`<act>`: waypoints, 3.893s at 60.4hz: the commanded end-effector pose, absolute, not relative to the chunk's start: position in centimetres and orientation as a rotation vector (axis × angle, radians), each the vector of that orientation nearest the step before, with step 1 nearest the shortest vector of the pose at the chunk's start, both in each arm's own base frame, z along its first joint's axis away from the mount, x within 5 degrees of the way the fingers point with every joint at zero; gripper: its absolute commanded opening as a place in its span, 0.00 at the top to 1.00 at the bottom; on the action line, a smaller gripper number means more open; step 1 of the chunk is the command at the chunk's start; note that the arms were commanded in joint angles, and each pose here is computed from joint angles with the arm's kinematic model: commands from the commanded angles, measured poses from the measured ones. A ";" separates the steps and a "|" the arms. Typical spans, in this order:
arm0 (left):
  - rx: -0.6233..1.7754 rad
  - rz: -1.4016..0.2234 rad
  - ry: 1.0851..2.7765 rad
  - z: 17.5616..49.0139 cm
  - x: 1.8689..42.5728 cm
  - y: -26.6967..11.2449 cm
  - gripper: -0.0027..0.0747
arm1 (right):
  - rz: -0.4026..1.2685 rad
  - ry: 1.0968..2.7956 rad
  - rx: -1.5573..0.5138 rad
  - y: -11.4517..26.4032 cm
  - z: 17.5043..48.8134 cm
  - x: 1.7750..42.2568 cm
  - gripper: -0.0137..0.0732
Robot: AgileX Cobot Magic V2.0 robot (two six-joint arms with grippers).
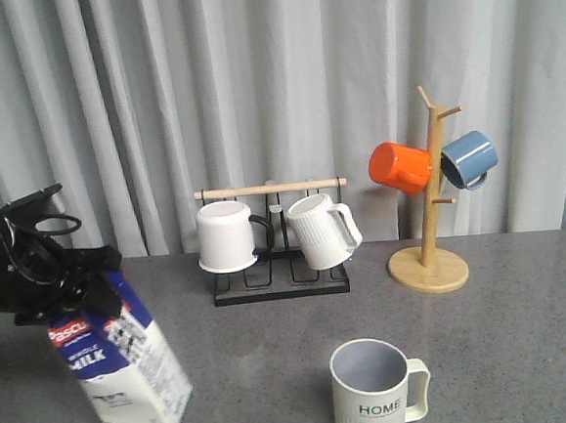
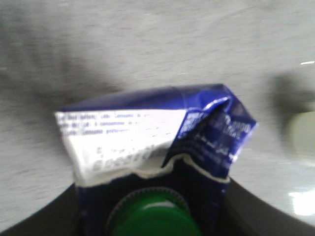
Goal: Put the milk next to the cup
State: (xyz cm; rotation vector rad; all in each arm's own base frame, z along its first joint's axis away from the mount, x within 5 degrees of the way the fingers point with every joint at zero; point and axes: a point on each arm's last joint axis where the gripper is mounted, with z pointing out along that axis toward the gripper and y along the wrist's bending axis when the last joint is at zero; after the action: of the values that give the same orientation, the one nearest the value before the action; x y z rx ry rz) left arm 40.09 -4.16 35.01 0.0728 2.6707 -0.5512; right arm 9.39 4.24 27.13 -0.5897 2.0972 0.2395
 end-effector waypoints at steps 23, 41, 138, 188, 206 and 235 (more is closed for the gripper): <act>0.337 -1.048 2.160 46.4 36.2 -9.8 0.90 | 0.231 2.024 -0.554 4.2 28.4 9.8 0.85; 0.467 -0.657 2.256 47.0 34.7 -13.3 0.90 | 0.233 2.026 -0.554 4.2 28.4 9.8 0.85; 0.631 -0.640 2.416 41.3 36.2 -20.1 0.28 | 0.240 2.043 -0.559 4.2 28.2 9.7 0.85; 0.600 -0.460 2.028 52.6 17.5 -10.1 0.98 | 0.265 2.033 -0.493 4.2 28.4 9.8 0.85; 0.399 -0.495 1.821 49.8 9.9 -5.9 0.98 | 0.265 2.033 -0.493 4.2 28.4 9.8 0.85; 0.423 -0.473 1.961 39.8 3.9 -3.2 0.98 | 0.264 2.033 -0.494 4.2 28.4 9.8 0.85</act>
State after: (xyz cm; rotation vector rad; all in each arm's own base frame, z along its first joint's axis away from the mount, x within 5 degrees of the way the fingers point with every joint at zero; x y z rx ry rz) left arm 4.30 -3.35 39.33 0.4441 2.0177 -0.4568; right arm 9.41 4.23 27.15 -0.5305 2.1125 0.2704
